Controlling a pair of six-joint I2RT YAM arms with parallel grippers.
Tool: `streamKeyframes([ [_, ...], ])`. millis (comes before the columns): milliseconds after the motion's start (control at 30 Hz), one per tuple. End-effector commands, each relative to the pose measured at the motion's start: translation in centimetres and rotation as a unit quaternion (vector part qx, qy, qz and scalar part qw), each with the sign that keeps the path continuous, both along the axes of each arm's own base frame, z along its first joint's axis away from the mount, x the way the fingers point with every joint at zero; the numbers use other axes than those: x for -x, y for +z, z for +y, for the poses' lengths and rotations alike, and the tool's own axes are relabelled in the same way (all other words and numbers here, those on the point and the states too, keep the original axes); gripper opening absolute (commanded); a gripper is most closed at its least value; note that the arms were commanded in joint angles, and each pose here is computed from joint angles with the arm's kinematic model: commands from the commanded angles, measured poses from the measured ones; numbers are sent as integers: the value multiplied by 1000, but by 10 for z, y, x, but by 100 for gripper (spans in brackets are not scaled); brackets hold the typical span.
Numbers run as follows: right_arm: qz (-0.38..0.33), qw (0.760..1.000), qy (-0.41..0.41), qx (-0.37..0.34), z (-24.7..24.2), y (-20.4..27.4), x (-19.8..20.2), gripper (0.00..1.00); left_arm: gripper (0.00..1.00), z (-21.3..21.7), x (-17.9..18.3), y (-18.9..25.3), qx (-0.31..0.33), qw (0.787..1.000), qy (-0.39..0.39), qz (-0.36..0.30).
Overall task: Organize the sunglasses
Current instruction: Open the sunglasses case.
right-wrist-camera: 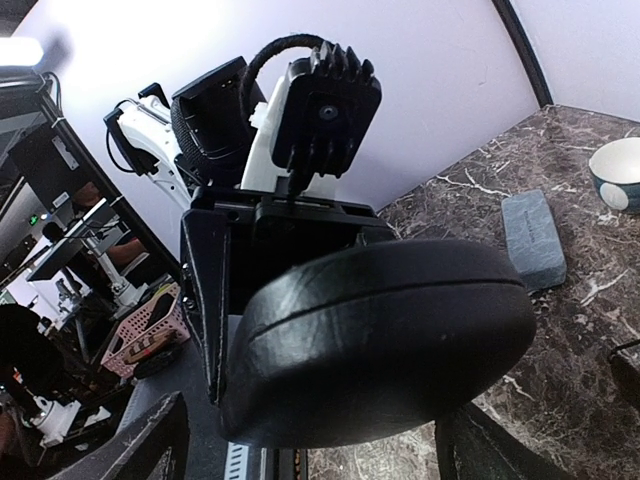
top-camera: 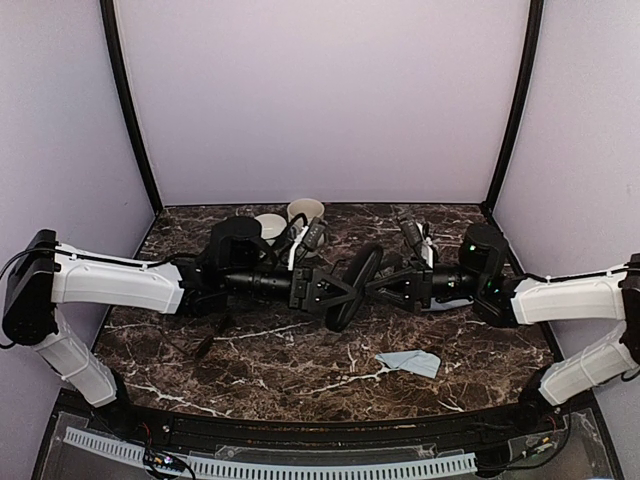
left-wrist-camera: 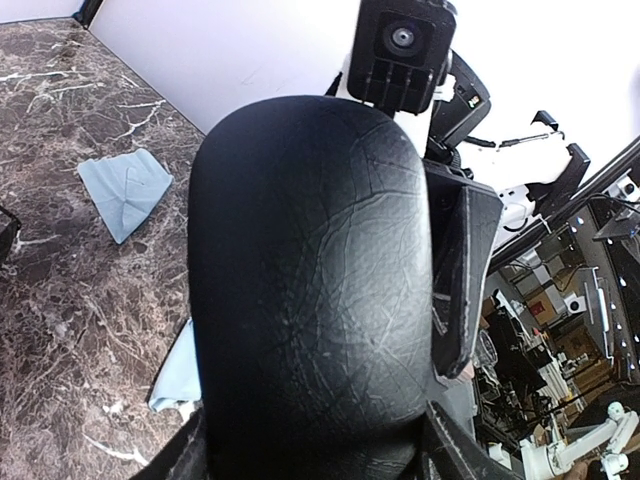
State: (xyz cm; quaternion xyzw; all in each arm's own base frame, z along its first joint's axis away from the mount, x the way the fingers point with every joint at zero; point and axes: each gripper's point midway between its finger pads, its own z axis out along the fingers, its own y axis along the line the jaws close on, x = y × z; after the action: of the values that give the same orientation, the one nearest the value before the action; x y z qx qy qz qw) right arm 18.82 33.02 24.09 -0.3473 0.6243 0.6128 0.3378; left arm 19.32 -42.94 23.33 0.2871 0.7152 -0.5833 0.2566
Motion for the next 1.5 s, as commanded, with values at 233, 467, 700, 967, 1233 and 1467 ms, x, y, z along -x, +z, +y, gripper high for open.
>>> streamKeyframes([
  [233, -7, 999, 10, -33, 6, 24, 1, 77, 0, 0, 7, 24, 38, 999, -17, -20],
  [467, -8, 999, 10, -38, 8, 26, -1, 71, 0, 0, 9, 23, 40, 999, -19, -18],
  [700, -3, 999, 8, -36, 10, 26, -6, 52, 0, 1, 11, 20, 40, 999, -26, -19],
  [967, 15, 1000, -5, -13, 4, 8, -19, 38, 0, 4, 29, 32, 72, 994, -72, -44],
  [1233, 7, 1000, 12, 18, 4, -6, -21, 37, 0, 4, 52, 44, 93, 985, -136, -58],
  [1467, 72, 995, -46, 53, -9, -39, -54, 40, 0, 7, 58, 49, 95, 982, -142, -75],
])
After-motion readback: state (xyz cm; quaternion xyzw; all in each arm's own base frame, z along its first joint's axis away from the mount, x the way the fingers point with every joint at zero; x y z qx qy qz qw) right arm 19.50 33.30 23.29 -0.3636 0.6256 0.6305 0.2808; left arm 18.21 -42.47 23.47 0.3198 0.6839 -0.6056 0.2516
